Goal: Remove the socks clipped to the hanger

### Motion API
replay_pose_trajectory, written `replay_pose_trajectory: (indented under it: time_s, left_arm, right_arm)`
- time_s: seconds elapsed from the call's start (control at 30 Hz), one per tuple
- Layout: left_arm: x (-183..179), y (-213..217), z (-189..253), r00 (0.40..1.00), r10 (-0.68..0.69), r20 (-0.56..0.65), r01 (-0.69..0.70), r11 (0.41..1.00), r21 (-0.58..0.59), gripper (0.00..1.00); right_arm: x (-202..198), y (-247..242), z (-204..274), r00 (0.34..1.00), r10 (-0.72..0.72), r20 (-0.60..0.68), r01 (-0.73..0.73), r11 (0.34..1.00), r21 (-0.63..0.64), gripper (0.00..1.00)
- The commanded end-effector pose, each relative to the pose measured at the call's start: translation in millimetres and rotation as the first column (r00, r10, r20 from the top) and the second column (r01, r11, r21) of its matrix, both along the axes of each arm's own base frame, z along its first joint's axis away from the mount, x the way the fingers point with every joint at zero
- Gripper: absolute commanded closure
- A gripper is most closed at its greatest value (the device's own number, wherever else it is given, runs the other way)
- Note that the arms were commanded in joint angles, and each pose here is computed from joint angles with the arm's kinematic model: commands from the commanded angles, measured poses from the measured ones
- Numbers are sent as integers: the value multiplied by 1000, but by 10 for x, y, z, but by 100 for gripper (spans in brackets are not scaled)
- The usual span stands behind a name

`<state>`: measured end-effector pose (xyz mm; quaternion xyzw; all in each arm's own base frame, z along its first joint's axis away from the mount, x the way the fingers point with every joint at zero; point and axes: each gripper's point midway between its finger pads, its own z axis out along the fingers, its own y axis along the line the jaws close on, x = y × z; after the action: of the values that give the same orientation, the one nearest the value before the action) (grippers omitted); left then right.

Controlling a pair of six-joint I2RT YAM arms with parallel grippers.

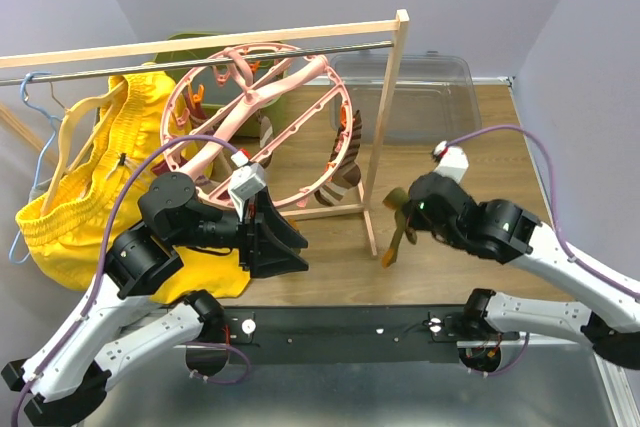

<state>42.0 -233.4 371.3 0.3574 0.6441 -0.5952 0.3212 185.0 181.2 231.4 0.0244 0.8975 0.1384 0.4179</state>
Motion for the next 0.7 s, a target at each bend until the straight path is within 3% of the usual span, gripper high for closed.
replay_pose_trajectory:
  time_s: [0.0, 0.03, 0.13, 0.3, 0.53, 0.57, 0.63, 0.67]
  left_arm:
    - [0, 3, 2, 1000, 3, 13, -2, 1000, -4, 36]
    - [1, 5, 11, 1000, 3, 15, -2, 1000, -6, 36]
    - [-24, 31, 48, 1000, 10, 12, -10, 1000, -18, 37]
    - [-69, 72, 142, 1000, 18, 20, -17, 999, -52, 37]
    - [-77, 155, 163, 997, 74, 12, -73, 995, -62, 41]
    - [-83, 166, 165, 997, 79, 9, -78, 995, -62, 42]
    - [-103, 201, 185, 996, 89, 14, -88, 994, -68, 44]
    - [-110, 211, 175, 996, 91, 13, -90, 994, -64, 44]
  right_arm:
    - [635, -582, 233, 978, -201, 51, 203, 978, -52, 99]
    - [852, -844, 208, 961, -275, 40, 277, 959, -54, 99]
    - [1266, -1054, 310, 956, -288, 63, 292, 954, -66, 99]
    - [2018, -1207, 532, 962, -266, 68, 269, 963, -36, 99]
    - [3066, -1488, 962, 927, -351, 134, 356, 934, -15, 99]
    - [3115, -1508, 929, 929, -355, 110, 359, 933, -24, 97]
    - [3403, -1491, 923, 931, -350, 104, 353, 935, -20, 78]
    - [3398, -1495, 776, 937, -347, 46, 349, 936, -48, 50]
